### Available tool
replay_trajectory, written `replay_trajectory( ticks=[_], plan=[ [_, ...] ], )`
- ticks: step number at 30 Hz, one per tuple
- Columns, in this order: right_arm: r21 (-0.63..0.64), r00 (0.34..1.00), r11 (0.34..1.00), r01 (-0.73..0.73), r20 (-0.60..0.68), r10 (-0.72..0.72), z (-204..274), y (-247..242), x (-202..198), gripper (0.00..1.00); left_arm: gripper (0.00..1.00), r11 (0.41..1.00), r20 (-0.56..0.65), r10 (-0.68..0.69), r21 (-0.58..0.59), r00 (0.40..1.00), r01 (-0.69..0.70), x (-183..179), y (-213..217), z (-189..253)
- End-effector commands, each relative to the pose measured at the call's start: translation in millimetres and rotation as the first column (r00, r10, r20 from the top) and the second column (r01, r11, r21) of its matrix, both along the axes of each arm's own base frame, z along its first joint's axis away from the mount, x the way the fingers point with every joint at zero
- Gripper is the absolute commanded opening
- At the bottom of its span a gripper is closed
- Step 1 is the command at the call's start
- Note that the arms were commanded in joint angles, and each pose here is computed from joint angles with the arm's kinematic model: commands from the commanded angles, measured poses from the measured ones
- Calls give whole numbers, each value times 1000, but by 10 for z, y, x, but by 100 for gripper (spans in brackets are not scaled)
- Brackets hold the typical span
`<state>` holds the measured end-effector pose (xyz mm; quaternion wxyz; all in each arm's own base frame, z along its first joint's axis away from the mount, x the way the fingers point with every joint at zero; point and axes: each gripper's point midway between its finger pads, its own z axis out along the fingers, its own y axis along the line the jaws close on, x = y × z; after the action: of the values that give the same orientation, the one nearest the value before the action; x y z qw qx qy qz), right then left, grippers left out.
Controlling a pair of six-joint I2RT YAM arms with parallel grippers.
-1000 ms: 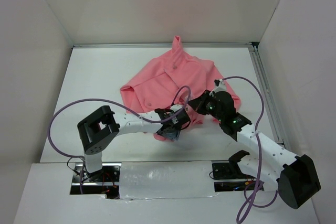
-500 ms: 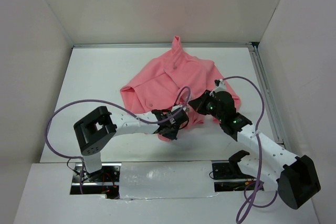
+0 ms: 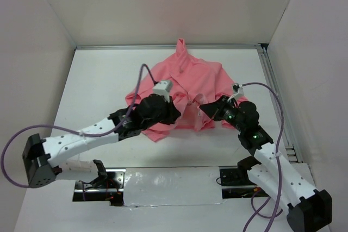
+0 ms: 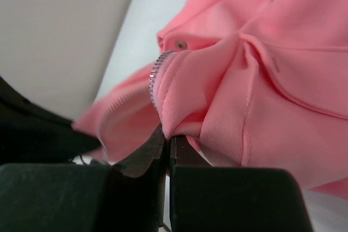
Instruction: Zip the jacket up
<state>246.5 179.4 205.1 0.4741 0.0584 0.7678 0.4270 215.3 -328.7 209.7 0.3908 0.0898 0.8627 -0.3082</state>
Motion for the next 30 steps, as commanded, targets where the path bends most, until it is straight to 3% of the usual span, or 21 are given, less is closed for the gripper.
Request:
replay_trajectory(
  ticks=[1,5,8,14,19,30],
  plan=[
    [72,987,992,-107,131,97,317,99,-150,0,0,964,63,201,-187,977,-187,210,173,447],
    [187,958,959,-213,233,167,558,204,-315,0,0,890,110,283,-400,953,-219,318,164,869],
    [289,955,923,-252,230,189,695,256,-379,0,0,854,47,329,-441,943,-276,409,87,856],
    [355,954,897,-264,235,188,729,309,-366,0,0,808,-38,348,-495,937,-320,434,-55,799],
    [394,948,869,-300,228,224,723,423,-344,0,0,776,-23,328,-563,944,-284,385,-79,855],
    [401,965,889,-223,220,143,789,446,-143,0,0,771,-23,315,-577,949,-270,361,-86,870]
  ],
)
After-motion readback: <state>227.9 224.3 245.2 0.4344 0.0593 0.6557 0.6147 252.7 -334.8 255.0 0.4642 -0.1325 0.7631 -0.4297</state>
